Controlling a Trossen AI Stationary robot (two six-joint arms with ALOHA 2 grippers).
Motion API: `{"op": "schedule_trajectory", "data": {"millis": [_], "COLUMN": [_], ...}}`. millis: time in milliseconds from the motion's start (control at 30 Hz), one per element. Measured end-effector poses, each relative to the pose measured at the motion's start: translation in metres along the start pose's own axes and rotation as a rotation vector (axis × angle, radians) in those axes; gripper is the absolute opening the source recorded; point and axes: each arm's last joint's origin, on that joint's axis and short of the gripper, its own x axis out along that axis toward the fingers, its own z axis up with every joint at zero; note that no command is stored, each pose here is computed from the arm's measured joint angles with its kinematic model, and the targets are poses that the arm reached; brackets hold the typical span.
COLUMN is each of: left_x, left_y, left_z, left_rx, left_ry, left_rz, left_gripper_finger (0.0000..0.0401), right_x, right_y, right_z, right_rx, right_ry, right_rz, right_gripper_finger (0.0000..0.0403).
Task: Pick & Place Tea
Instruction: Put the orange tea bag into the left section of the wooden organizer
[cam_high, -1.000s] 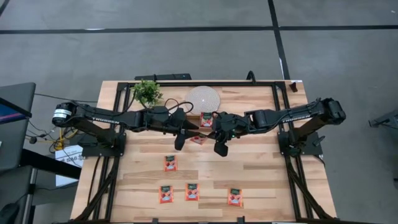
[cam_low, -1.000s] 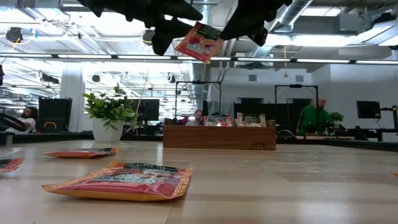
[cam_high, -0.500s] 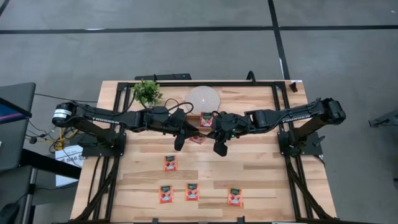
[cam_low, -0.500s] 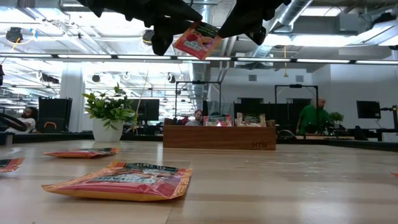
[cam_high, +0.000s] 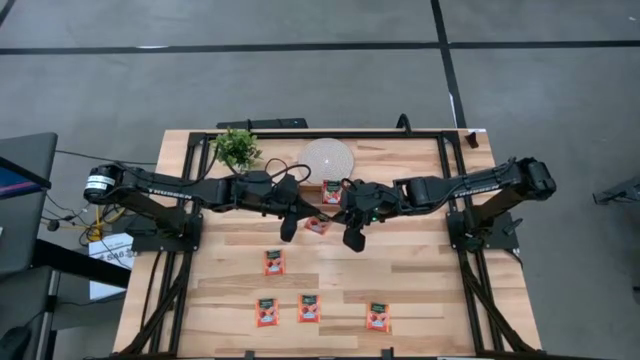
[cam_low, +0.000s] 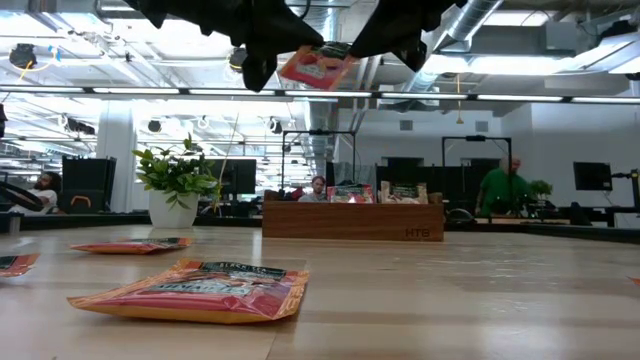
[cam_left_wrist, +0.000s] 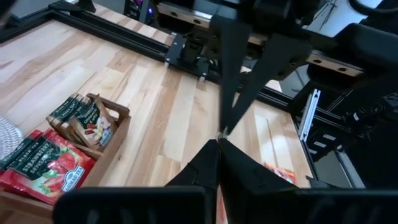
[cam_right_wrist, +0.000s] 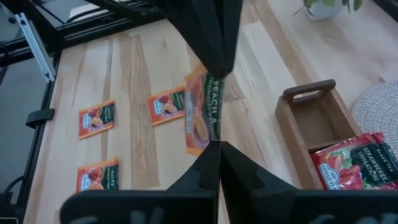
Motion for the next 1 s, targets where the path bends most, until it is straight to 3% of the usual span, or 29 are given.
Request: {"op": "schedule_trajectory", "data": {"millis": [600,833,1000], "left_x": [0.000,0.000,-0.001], "left_y": [0.002,0.003,0.011], "left_z": [0.000,0.000,0.004], "left_rx": [-0.011,-0.004,-0.012], "left_ry": [-0.019,-0.030,-0.048], "left_rz": [0.061,0.088,0.132], "left_gripper_finger": [0.0000,0.0000,0.0000], "right_x": [0.000,0.000,-0.002], "right_y": [-0.004,-0.005,-0.009], "right_z": [0.001,-0.005,-0.017], "right_rx": [0.007,0.001,0.000], "right_ry": [0.000,0.065,0.185], "right_rz": [-0.003,-0.012,-0.059], "right_gripper_finger": [0.0004,0.0064,0.0092]}}
